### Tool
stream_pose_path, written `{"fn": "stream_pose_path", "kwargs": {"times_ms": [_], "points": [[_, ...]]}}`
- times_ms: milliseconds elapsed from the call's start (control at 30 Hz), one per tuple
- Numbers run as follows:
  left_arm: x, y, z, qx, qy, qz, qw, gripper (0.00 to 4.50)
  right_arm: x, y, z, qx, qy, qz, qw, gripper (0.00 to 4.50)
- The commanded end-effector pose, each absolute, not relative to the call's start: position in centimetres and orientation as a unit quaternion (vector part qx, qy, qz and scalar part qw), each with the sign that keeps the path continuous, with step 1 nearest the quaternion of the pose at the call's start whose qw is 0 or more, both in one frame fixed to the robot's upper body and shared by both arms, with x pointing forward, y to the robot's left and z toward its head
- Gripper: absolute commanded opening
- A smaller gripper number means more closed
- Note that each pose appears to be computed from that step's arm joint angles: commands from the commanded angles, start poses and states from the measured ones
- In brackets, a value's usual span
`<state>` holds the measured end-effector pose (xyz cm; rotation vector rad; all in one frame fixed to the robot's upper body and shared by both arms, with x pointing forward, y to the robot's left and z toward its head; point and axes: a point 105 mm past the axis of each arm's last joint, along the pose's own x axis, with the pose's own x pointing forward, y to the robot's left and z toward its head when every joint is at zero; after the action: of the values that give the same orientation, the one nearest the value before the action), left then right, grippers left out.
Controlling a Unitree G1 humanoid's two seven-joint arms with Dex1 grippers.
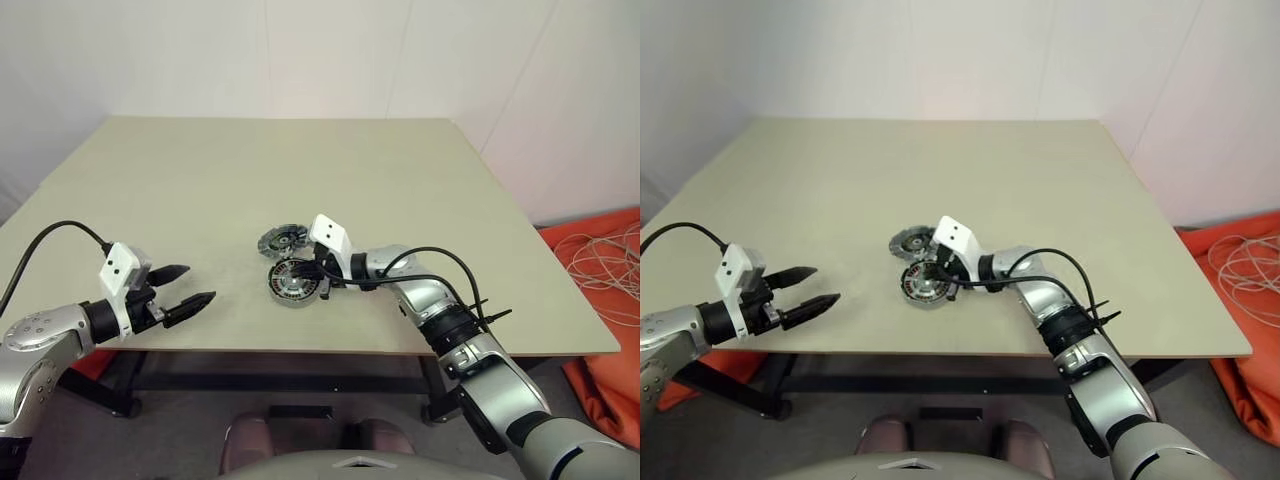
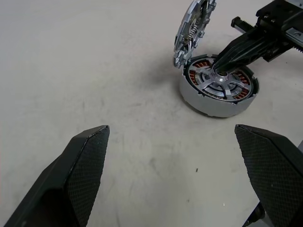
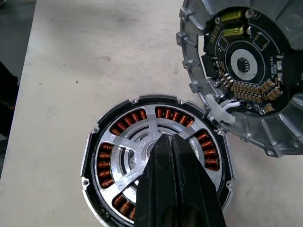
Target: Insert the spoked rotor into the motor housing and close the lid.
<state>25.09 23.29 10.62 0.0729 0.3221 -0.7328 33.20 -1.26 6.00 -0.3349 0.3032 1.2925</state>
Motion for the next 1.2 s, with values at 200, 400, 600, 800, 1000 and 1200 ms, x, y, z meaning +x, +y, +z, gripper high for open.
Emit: {"fn": "stream_pose_path", "kwargs": {"times_ms": [200, 400, 600, 800, 1000, 1200], "points": [[25.5, 22.7, 11.3, 0.054, 0.127, -0.367, 0.92, 4.5, 33.0, -2.4, 8.8, -0.159, 0.132, 0.623, 0.754, 0.02], [25.7, 22.8, 11.3, 0.055, 0.111, -0.367, 0.922, 4.5, 31.8, -3.5, 11.1, -0.232, 0.101, 0.672, 0.696, 0.02], [25.9, 22.5, 11.5, 0.046, 0.097, -0.38, 0.919, 4.5, 31.5, -3.9, 11.7, -0.362, 0.072, 0.707, 0.603, 1.99], [25.6, 21.4, 11.3, 0.037, 0.082, -0.394, 0.915, 4.5, 31.4, -3.2, 10.9, -0.477, 0.043, 0.734, 0.482, 4.03], [25.3, 21.0, 11.0, 0.035, 0.085, -0.401, 0.911, 4.5, 32.8, -3.0, 10.1, -0.604, 0.001, 0.712, 0.358, 4.48], [25.3, 20.8, 11.0, 0.033, 0.083, -0.401, 0.912, 4.5, 34.1, -2.7, 9.9, -0.67, -0.045, 0.68, 0.293, 4.48]]}}
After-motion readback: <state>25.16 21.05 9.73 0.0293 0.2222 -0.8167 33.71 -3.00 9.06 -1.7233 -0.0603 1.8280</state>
